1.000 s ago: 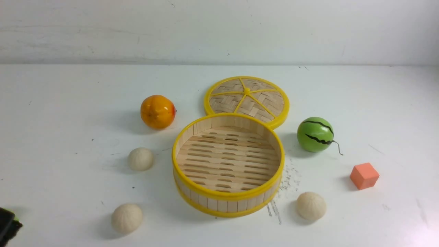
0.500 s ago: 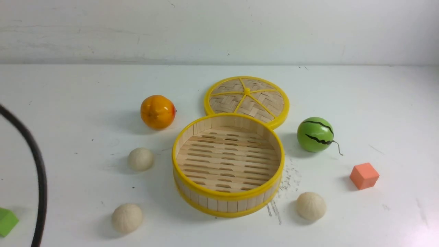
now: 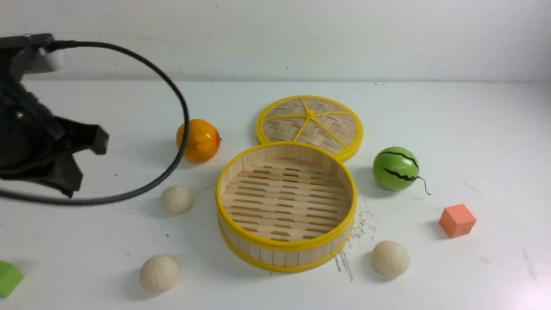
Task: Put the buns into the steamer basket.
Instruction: Use the left arm to grab a steamed stuffed bun
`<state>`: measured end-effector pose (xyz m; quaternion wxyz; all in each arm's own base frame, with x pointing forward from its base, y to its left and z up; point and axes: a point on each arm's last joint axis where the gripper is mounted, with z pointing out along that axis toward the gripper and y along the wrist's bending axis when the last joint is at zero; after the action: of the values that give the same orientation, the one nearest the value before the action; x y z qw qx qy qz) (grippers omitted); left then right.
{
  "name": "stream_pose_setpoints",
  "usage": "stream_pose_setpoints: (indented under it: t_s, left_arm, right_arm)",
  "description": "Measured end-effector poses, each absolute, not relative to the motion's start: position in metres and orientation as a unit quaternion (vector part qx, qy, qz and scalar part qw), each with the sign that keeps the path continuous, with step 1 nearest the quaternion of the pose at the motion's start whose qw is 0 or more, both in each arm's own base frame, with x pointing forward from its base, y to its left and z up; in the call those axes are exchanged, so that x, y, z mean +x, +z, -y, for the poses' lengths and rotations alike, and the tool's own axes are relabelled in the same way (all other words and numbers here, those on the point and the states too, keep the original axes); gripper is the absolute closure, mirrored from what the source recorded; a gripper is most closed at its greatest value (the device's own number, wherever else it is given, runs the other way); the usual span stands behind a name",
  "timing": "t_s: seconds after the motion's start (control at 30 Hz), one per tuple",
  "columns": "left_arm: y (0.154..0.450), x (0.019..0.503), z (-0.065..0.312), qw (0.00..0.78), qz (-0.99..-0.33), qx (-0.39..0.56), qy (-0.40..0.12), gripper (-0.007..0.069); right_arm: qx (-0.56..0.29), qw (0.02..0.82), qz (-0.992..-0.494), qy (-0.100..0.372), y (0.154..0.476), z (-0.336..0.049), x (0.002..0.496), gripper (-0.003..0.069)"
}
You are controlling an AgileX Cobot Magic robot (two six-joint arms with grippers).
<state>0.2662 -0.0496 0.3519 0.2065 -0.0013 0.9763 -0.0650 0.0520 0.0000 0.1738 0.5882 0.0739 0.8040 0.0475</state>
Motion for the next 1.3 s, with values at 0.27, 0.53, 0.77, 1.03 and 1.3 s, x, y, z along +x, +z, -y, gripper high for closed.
stream_pose_setpoints:
  t_s: [0.27, 0.53, 0.77, 1.03, 1.3]
  left_arm:
    - [0.324, 0.329, 0.061, 0.174, -0.983, 0.008, -0.062, 0.0253]
    - [0.285, 0.373, 0.073, 0.133, -0.989, 0.009, -0.064, 0.0093]
    - [0.244, 0.399, 0.087, 0.132, -0.99, 0.03, -0.043, 0.0111]
    - [0.202, 0.416, 0.115, 0.155, -0.985, 0.067, -0.021, 0.0123]
    - [0.194, 0.42, 0.109, 0.157, -0.986, 0.062, 0.018, 0.0127]
  right_arm:
    - [0.074, 0.588, -0.804, 0.047, 0.174, 0.0, 0.052, 0.042]
    - [0.074, 0.588, -0.804, 0.047, 0.174, 0.0, 0.052, 0.042]
    - [0.074, 0.588, -0.804, 0.047, 0.174, 0.0, 0.052, 0.042]
    - [0.074, 0.588, -0.804, 0.047, 0.174, 0.0, 0.052, 0.042]
    - [0.074, 0.588, -0.804, 0.047, 0.174, 0.0, 0.052, 0.042]
